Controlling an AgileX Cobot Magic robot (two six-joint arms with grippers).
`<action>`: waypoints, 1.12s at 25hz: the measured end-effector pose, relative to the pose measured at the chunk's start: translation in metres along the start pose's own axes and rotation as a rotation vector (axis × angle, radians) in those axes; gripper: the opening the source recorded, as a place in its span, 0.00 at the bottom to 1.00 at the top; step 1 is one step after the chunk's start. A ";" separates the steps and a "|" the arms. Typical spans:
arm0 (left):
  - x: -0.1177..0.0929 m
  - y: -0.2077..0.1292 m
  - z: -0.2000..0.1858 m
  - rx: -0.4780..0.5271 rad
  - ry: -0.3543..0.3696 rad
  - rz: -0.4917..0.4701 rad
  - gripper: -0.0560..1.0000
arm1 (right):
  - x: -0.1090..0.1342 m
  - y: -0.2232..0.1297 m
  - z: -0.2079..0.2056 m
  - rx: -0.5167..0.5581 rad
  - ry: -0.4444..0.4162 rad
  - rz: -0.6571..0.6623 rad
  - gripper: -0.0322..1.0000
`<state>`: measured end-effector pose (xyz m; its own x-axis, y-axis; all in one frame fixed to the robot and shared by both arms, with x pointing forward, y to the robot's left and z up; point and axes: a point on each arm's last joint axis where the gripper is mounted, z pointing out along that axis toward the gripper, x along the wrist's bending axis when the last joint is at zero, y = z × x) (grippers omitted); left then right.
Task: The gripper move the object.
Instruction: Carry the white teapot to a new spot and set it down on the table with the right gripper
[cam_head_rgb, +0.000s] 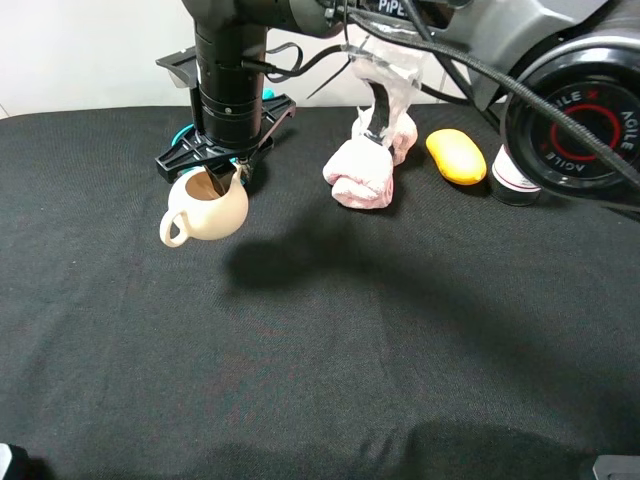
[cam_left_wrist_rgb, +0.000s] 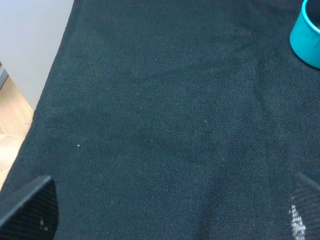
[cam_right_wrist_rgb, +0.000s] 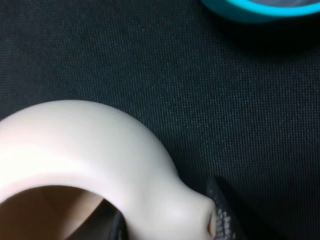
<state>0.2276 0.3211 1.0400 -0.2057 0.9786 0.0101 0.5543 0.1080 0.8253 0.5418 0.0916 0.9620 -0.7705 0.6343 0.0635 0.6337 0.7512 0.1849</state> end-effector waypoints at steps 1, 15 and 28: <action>0.000 0.000 0.000 0.000 0.000 0.000 0.91 | -0.002 0.001 0.002 -0.004 0.001 -0.001 0.27; 0.000 0.000 0.000 0.000 0.001 0.000 0.91 | -0.030 0.009 0.021 -0.074 -0.006 0.065 0.27; 0.000 0.000 0.000 0.000 0.001 0.000 0.91 | -0.037 0.006 0.049 -0.024 -0.020 0.073 0.27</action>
<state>0.2276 0.3212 1.0400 -0.2061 0.9785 0.0108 0.5542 0.1077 0.8254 0.5775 0.0815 0.9127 -0.7205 0.6910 0.0586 0.6863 0.6983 0.2035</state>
